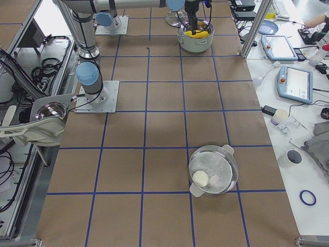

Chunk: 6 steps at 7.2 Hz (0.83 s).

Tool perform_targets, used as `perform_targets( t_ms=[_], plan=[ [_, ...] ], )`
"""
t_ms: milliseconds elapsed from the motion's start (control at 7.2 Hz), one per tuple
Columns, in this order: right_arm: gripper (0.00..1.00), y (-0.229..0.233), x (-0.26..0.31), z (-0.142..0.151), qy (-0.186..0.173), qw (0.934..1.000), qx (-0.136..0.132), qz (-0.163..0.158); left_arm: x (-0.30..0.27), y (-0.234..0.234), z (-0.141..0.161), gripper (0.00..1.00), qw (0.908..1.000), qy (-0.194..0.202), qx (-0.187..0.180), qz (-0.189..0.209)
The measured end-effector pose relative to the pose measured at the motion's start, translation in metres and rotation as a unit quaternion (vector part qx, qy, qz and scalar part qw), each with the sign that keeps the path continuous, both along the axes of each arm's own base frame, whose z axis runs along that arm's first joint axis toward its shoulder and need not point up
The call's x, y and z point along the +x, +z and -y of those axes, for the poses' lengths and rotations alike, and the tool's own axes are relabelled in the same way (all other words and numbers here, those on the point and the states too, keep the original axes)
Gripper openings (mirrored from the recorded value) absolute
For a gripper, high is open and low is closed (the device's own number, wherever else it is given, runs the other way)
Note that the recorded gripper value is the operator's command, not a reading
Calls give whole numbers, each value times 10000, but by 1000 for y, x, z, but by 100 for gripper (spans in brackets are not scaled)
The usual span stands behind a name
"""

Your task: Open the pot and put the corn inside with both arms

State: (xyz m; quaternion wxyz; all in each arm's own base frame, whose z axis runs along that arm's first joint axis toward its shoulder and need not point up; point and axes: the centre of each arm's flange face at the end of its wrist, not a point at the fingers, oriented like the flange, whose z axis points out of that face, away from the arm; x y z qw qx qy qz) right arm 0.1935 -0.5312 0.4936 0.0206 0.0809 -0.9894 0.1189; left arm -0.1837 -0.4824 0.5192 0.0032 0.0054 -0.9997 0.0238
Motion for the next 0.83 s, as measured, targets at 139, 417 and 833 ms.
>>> perform_targets(
  t_ms=[139,417,833],
  plan=[
    [100,4,-13,0,15,10000,-67,-33,-3,1,-1,100,10000,-71,-49,-1],
    [100,12,-38,-3,-75,10000,-33,-36,-3,1,3,100,9995,-265,-148,7],
    [100,14,-44,-14,-144,9996,260,-31,-1,1,9,100,9991,-310,-281,3]
  ],
)
